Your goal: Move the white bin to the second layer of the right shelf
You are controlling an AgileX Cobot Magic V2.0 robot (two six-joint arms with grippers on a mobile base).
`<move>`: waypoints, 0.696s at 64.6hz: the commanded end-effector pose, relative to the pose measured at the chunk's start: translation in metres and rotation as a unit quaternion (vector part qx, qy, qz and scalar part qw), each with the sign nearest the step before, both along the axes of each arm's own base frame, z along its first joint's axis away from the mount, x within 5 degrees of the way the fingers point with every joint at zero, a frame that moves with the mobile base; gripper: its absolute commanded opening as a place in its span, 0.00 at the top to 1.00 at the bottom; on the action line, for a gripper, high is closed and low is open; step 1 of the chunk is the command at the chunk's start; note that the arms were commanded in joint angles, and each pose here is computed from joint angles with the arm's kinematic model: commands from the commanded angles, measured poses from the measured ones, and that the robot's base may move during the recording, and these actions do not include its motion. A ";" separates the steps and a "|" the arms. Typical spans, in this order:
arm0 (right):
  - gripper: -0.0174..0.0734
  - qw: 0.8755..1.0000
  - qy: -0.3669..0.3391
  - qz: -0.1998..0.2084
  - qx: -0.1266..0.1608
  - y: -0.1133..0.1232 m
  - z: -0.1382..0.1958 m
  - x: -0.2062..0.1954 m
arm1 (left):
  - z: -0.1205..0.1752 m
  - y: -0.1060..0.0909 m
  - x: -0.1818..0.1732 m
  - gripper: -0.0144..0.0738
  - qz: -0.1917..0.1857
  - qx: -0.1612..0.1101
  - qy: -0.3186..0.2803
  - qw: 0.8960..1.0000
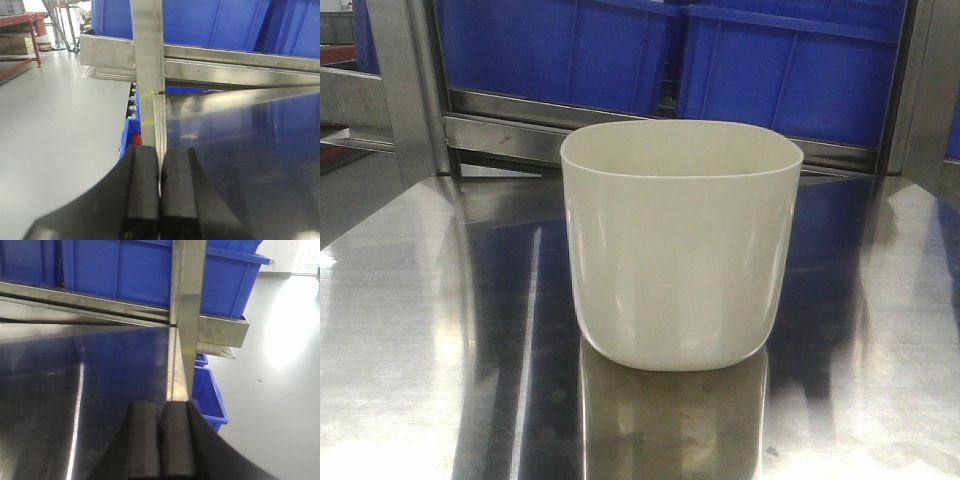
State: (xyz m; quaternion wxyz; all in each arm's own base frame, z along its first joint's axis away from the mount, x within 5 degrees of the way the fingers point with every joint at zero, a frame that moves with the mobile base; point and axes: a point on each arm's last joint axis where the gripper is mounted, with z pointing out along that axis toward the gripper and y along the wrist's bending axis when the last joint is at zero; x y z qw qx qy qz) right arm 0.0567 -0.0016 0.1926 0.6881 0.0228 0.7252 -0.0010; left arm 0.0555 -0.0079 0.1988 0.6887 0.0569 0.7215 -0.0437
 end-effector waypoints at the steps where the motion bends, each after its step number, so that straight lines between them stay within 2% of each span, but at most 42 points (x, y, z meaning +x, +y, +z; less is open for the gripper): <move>1: 0.75 0.998 -0.064 -0.002 -0.007 0.000 0.015 -0.002 | -0.004 0.000 0.000 0.74 -0.002 -0.006 -0.032 0.999; 45: 0.75 0.998 -0.068 -0.003 -0.007 0.000 0.016 -0.002 | -0.004 0.000 0.000 0.74 -0.002 -0.006 -0.032 0.999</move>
